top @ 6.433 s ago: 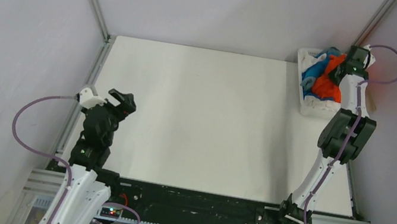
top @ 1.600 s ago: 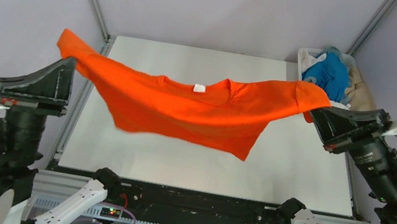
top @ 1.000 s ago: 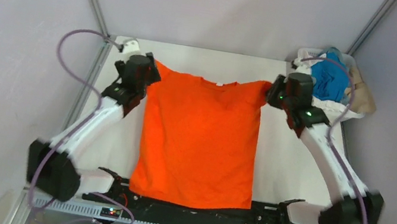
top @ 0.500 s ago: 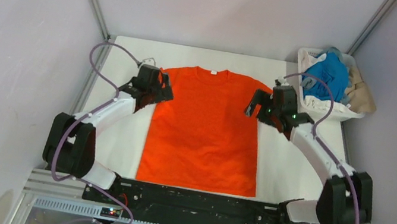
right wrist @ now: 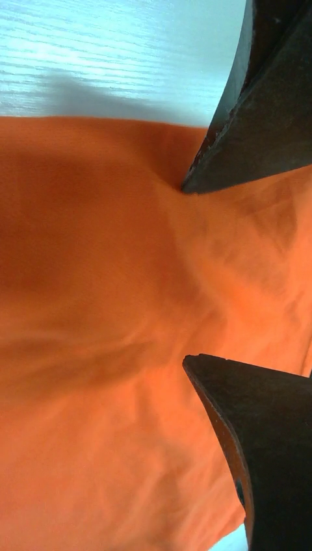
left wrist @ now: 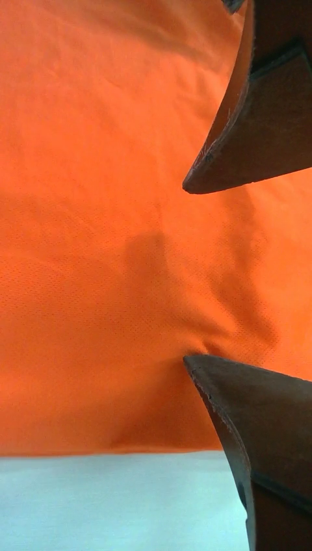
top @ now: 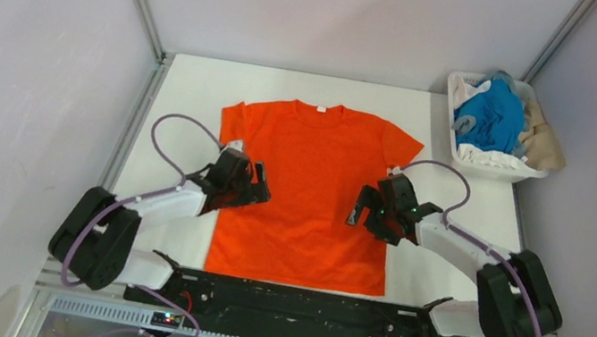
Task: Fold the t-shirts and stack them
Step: Flatten out the tshirt
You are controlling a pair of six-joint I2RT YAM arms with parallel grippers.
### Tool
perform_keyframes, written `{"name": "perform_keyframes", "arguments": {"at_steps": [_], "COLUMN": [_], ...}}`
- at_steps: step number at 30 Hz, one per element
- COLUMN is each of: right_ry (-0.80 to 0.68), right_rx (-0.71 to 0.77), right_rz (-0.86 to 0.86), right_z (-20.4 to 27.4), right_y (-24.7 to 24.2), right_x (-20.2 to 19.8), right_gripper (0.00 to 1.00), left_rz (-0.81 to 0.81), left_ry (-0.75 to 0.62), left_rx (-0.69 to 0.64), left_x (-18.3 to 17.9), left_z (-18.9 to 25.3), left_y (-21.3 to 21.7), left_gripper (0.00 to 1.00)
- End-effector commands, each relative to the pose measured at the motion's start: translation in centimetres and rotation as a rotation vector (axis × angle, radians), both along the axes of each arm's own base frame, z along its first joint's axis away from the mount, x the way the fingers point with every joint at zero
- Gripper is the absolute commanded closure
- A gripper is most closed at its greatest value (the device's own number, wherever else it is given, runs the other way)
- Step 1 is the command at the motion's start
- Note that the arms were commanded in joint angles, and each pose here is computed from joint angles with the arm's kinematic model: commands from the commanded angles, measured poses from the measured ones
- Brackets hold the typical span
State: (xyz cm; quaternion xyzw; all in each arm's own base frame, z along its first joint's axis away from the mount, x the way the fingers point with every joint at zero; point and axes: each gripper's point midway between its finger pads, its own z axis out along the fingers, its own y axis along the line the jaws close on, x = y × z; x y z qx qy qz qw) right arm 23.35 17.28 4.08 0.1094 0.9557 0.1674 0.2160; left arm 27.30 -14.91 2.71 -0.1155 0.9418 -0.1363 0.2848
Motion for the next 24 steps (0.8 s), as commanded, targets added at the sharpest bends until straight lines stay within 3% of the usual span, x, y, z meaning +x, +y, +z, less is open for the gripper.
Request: {"name": "perform_keyframes", "arguments": {"at_steps": [1,3,6,11,12,13,14,15,16,17,19,21,24], "right_ry": [-0.037,0.017,-0.01,-0.007,-0.053,-0.018,-0.081,-0.053,-0.084,-0.03,-0.09,-0.103,-0.181], "right_rx": [0.126,0.16,0.187,0.24,0.241,0.211,0.217,0.193,0.208,0.186,0.178,0.135,0.104], "right_rz": [-0.059,-0.028,0.07,0.069,0.067,0.079,0.09,0.118,0.15,0.183,0.24,0.269,0.227], "right_z": [-0.5,-2.0,-0.7,-1.5,0.3,-1.4,0.9,-1.0,1.1,-1.1,0.6,0.8,4.6], "right_y": [1.6,2.9,5.2,6.4,6.4,6.1,6.7,6.8,7.9,8.0,9.1,8.4,5.5], "right_x": [4.2,6.0,10.5,18.7,21.3,21.8,24.5,25.1,26.7,26.5,29.1,30.1,32.0], "right_gripper": [0.02,0.04,0.04,0.04,0.03,0.03,0.03,0.03,0.03,0.03,0.03,0.02,0.01], "left_rz": [0.065,0.091,0.083,0.007,-0.021,-0.047,-0.079,-0.11,-0.146,-0.183,-0.214,-0.214,-0.227], "left_ry": [-0.024,-0.028,-0.046,-0.057,-0.047,-0.067,-0.028,-0.053,-0.012,-0.025,0.005,-0.022,-0.175], "left_rx": [-0.144,-0.199,-0.313,-0.339,-0.352,-0.394,-0.378,-0.432,-0.409,-0.462,-0.466,-0.445,-0.431], "left_x": [-2.0,-3.1,-4.0,-3.2,-2.8,-1.7,-2.3,-1.2,-1.9,-1.2,-1.2,-0.7,0.4], "left_z": [-1.0,-1.4,-0.5,1.0,1.3,3.0,1.5,3.6,1.5,3.3,2.1,2.0,6.5], "left_y": [-1.3,-1.9,-4.9,-10.9,-13.4,-15.8,-17.9,-20.9,-22.8,-25.6,-27.9,-27.9,-26.8], "left_gripper": [0.0,0.0,0.0,0.0,0.0,0.0,0.0,0.0,0.0,0.0,0.0,0.0,0.0]}}
